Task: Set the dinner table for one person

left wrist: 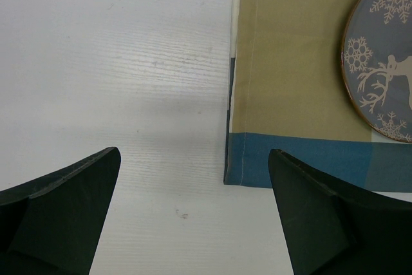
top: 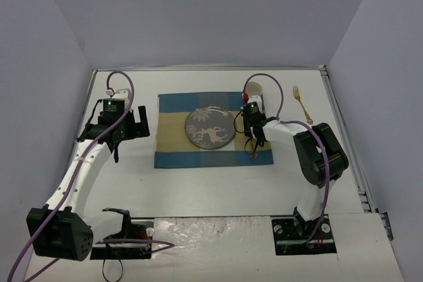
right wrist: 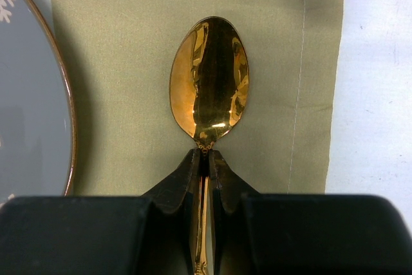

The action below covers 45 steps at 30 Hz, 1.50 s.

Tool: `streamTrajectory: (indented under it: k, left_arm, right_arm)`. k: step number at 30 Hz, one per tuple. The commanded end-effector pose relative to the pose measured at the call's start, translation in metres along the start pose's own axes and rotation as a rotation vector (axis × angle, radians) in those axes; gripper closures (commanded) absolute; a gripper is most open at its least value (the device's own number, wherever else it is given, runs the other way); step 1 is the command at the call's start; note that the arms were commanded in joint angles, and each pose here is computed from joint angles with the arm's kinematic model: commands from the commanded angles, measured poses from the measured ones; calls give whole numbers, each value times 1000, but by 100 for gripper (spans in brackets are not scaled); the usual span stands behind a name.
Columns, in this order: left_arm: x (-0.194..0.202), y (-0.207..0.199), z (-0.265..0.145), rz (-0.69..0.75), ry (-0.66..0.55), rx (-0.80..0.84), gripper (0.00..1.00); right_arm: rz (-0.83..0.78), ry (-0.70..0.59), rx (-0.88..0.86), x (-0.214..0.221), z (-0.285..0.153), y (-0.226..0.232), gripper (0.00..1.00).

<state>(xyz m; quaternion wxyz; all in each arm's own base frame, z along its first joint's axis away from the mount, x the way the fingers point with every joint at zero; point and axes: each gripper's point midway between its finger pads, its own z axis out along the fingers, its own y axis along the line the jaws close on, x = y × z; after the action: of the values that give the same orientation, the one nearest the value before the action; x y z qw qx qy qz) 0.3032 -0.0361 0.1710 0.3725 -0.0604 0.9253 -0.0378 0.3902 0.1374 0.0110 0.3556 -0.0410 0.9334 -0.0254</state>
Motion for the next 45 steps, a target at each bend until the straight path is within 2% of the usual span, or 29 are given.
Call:
streamTrajectory:
  k: [1,16,18,20,23,30,35,37,45]
  left_arm:
    - [-30,-2,-10,-7,-93,6,3]
    - [-29,-2,-9,-6,-91,6,3]
    - [-30,-2,-10,-6,-92,6,3]
    - [-30,-2,-10,-7,-92,5,3]
    - [-29,-2,-9,-8,-91,4,3]
    - [-29,-2,-9,-6,-88,5,3]
    - [-29,-2,-10,-6,-88,9,3]
    - [-29,-3,-10,-8,-88,12,3]
    - [-28,-4,-9,-11,-84,19,3]
  right_arm:
    - [-10,3,6,-8,0,-3,96]
    - [-54,33,-12,-3,2,-5,97]
    - [-49,38,-12,-2,2,-5,94]
    - [-32,36,-27,-3,1,-2,84]
    - [-15,20,-55,-10,-5,2,77]
    - [35,-98,-72,-61,-43,-9,54]
    - [100,-173,-74,-94,-70,-49,43]
    - [131,-196,-36,-102,-80,-84,39]
    - [302,-202,90,-106,-73,-191,36]
